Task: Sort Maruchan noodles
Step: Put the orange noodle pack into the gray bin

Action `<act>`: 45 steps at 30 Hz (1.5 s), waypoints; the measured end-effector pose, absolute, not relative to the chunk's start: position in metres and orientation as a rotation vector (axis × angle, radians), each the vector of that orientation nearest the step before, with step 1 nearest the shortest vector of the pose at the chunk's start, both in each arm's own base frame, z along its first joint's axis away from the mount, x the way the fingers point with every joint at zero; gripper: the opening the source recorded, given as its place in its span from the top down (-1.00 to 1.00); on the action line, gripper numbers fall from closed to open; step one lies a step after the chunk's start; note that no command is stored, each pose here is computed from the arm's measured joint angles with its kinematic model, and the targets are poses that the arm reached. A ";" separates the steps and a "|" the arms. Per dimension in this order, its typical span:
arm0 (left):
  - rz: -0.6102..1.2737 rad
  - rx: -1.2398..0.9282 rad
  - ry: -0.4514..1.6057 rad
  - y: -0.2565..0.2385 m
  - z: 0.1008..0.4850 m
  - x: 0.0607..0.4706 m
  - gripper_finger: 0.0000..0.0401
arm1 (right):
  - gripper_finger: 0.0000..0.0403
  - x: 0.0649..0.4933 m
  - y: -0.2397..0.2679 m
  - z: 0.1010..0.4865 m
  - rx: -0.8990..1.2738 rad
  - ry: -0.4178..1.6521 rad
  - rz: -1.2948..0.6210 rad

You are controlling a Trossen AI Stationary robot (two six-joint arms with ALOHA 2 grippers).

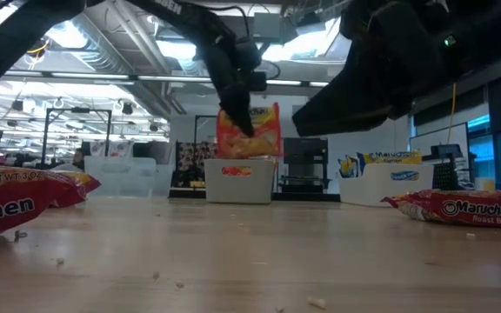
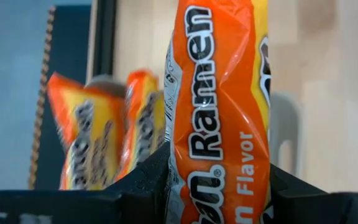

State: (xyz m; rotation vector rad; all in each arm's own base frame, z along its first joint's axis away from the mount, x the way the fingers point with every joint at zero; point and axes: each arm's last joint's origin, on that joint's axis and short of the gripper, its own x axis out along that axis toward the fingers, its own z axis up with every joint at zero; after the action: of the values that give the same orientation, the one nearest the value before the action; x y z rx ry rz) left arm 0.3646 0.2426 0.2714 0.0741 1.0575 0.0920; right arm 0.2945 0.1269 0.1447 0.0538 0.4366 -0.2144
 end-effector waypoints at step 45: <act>0.227 0.112 1.300 0.240 0.191 0.371 0.08 | -0.39 0.296 0.129 0.139 0.043 0.453 -0.160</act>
State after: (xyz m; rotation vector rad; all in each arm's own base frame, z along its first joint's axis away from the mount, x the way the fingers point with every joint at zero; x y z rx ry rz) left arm 0.3713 0.2398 0.1907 0.1119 1.2997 0.2268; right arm 0.2961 0.1291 0.1391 0.0432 0.4535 -0.1604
